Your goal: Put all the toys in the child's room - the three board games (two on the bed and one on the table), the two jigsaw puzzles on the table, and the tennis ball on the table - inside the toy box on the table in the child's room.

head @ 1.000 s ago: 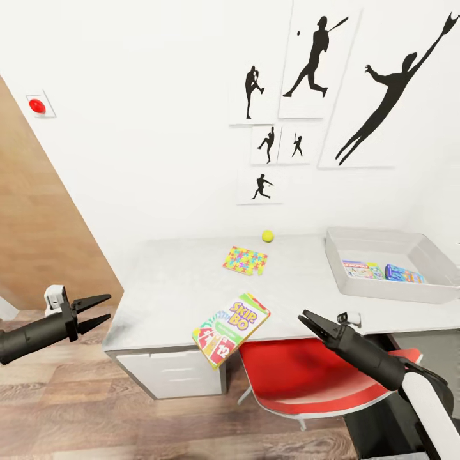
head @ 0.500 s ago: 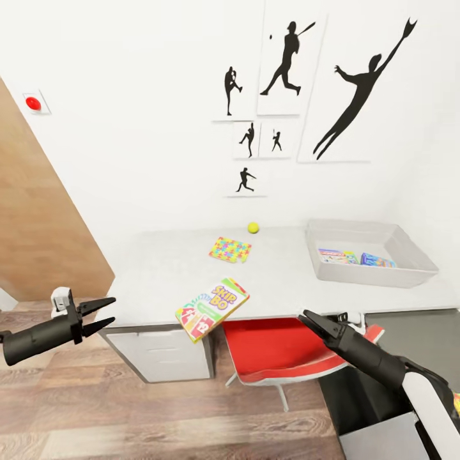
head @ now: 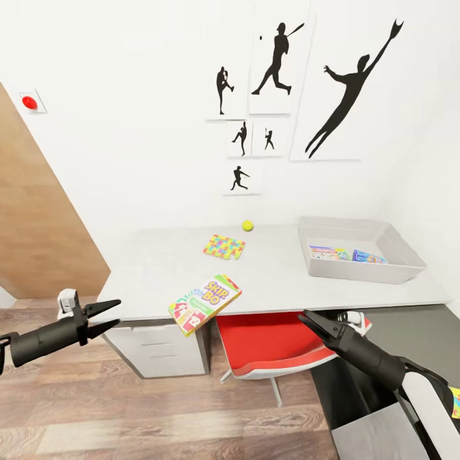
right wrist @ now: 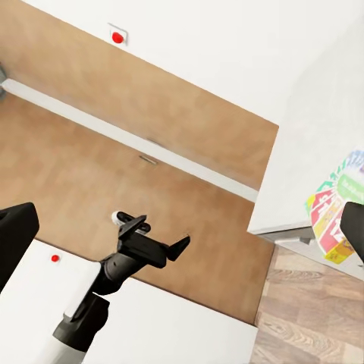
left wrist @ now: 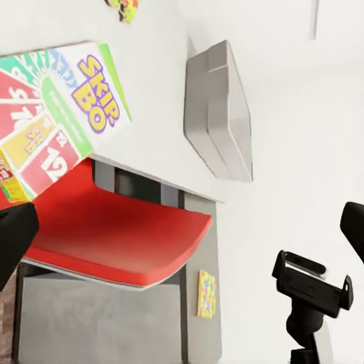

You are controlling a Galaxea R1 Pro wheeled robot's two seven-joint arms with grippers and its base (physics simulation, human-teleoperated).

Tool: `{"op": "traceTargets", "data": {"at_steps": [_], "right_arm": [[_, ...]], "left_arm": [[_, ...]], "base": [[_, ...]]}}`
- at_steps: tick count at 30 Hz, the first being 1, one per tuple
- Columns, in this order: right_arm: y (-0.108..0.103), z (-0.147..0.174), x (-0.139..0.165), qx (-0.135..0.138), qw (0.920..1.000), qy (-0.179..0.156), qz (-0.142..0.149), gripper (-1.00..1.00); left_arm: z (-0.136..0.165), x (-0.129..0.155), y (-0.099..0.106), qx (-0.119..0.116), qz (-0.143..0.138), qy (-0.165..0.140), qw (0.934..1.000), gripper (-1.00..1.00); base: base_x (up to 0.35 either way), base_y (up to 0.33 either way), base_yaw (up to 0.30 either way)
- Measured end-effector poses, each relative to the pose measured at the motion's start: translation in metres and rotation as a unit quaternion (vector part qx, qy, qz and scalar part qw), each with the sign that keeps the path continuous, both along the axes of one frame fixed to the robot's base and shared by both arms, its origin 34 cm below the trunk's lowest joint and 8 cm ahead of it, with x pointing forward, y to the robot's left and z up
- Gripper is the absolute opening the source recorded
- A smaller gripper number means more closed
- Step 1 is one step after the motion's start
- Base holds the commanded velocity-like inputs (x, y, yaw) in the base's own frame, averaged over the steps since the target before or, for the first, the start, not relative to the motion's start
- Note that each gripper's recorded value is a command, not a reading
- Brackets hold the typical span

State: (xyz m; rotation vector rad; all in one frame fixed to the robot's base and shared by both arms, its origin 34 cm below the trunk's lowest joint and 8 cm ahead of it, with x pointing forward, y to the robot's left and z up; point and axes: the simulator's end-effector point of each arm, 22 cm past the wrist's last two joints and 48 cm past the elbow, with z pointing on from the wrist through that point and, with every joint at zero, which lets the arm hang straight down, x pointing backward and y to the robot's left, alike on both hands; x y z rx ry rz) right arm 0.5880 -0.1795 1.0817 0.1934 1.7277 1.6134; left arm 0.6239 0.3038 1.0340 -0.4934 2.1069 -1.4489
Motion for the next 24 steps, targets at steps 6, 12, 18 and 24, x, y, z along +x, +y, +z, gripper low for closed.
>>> {"op": "traceTargets", "data": {"at_steps": [6, 12, 18, 24], "right_arm": [[0.0, 0.0, 0.0, 0.0, 1.0, 0.0, 0.0, 1.0], [0.0, -0.002, 0.002, 0.0, 1.0, -0.001, 0.0, 1.0], [0.0, -0.006, 0.005, 0.0, 1.0, -0.001, 0.0, 1.0], [0.0, -0.01, 0.007, 0.0, 1.0, -0.001, 0.0, 1.0]], "left_arm": [[-0.015, 0.001, -0.012, 0.015, 0.003, 0.001, 0.9999, 1.0], [-0.028, 0.005, -0.024, 0.022, 0.006, -0.001, 0.9997, 1.0], [-0.035, 0.008, -0.032, 0.018, 0.008, -0.003, 0.9998, 1.0], [-0.046, 0.011, -0.035, 0.035, 0.007, -0.005, 0.9993, 1.0]], "base": [[-0.001, -0.001, 0.0], [0.0, 0.0, 0.0], [0.0, 0.0, 0.0], [0.0, 0.0, 0.0]]}}
